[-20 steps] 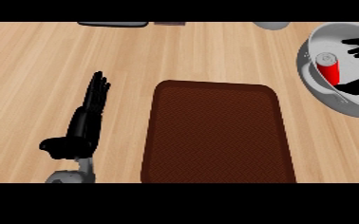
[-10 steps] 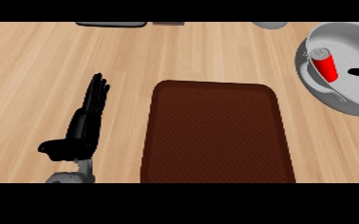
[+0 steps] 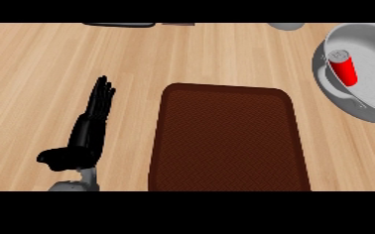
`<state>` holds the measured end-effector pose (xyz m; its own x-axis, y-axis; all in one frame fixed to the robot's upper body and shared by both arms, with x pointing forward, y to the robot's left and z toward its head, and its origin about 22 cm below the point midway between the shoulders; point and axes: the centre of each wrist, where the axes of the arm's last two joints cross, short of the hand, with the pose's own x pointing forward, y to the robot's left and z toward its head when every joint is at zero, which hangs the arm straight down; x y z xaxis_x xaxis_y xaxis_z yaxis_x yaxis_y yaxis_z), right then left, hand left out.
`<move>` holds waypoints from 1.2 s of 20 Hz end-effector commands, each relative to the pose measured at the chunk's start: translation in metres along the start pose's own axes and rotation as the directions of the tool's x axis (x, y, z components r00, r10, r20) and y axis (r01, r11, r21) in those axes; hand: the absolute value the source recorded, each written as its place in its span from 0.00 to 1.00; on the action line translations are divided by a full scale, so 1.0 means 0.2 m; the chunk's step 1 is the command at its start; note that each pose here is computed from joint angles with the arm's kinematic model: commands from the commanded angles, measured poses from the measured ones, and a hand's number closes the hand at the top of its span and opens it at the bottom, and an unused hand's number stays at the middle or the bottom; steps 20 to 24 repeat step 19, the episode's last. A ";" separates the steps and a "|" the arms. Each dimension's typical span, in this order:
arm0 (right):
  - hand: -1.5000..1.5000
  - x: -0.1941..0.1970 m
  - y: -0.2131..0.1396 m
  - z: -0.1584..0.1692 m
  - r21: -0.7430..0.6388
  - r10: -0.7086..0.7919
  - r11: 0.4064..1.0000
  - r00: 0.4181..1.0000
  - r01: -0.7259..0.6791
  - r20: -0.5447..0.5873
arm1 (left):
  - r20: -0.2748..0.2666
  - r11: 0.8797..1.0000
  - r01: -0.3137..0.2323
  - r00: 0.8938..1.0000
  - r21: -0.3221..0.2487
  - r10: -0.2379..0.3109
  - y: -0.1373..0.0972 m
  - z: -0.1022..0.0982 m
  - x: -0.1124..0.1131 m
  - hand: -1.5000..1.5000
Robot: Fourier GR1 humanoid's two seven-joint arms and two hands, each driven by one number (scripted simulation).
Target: Pick the can from the tray and place it in the pot
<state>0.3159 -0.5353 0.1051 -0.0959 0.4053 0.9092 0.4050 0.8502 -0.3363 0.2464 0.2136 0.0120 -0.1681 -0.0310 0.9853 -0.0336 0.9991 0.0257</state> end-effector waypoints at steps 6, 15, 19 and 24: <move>0.00 0.00 -0.19 0.07 -0.016 -0.025 1.000 0.999 0.026 0.024 | 0.004 1.000 -0.001 1.000 -0.023 0.001 -0.04 0.00 0.00 0.50; 0.00 -0.02 -0.29 0.13 -0.168 -0.070 0.983 0.997 0.076 0.040 | 0.015 1.000 0.008 1.000 -0.015 -0.007 -0.02 -0.06 0.02 0.50; 0.00 -0.02 -0.40 0.20 -0.199 -0.085 0.976 0.996 0.089 0.029 | -0.003 1.000 -0.011 1.000 0.004 0.011 -0.02 -0.01 -0.01 0.50; 0.00 -0.02 -0.40 0.20 -0.199 -0.085 0.976 0.996 0.089 0.029 | -0.003 1.000 -0.011 1.000 0.004 0.011 -0.02 -0.01 -0.01 0.50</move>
